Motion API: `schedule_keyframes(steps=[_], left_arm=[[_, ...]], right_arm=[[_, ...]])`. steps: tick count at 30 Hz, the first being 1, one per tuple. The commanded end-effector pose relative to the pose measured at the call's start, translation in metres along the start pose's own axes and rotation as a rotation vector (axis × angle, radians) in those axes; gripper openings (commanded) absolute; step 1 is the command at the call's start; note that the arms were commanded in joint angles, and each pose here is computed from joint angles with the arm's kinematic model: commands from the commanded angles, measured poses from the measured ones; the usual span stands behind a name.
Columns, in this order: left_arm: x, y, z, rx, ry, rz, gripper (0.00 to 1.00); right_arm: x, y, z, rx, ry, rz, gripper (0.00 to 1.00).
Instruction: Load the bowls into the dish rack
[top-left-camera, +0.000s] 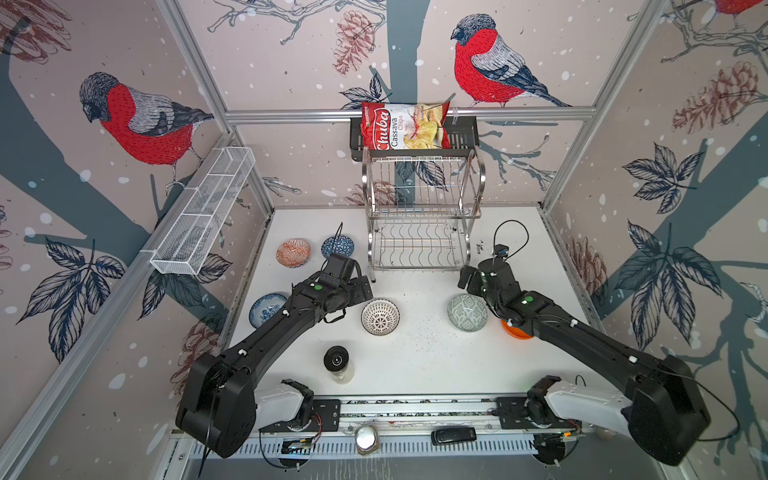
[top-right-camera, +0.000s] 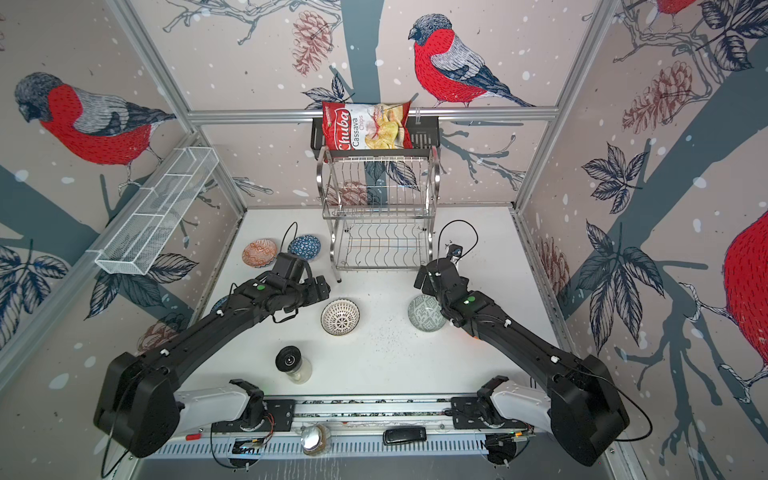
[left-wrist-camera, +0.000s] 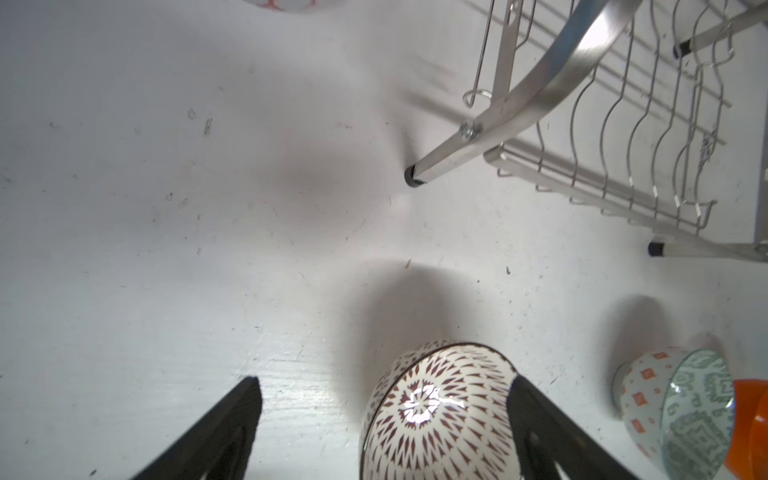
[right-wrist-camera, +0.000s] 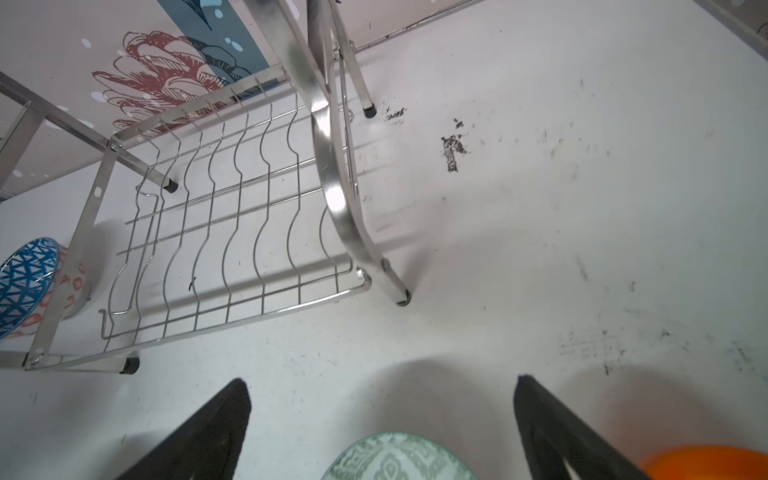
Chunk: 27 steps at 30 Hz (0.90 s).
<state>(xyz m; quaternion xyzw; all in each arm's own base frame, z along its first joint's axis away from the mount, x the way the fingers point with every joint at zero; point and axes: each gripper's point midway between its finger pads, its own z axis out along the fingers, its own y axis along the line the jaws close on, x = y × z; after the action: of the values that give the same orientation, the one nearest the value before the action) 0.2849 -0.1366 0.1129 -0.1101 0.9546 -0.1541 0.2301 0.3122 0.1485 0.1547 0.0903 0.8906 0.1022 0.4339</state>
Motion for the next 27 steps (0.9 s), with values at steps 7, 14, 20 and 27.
schedule_keyframes(steps=[7,14,20,27], left_arm=[[0.045,-0.006,0.003,0.118,0.161,0.101,0.68],[0.056,-0.004,0.016,0.089,0.227,0.058,0.51],[0.063,-0.011,0.015,0.046,0.222,0.085,0.44],[0.071,-0.018,0.027,0.039,0.242,0.096,0.30]], right_arm=[[0.023,0.008,-0.008,0.013,0.020,0.011,1.00],[0.037,0.029,-0.001,-0.043,0.066,-0.048,1.00],[0.042,0.038,0.000,-0.072,0.094,-0.068,1.00],[0.041,0.031,0.000,-0.058,0.082,-0.084,1.00]])
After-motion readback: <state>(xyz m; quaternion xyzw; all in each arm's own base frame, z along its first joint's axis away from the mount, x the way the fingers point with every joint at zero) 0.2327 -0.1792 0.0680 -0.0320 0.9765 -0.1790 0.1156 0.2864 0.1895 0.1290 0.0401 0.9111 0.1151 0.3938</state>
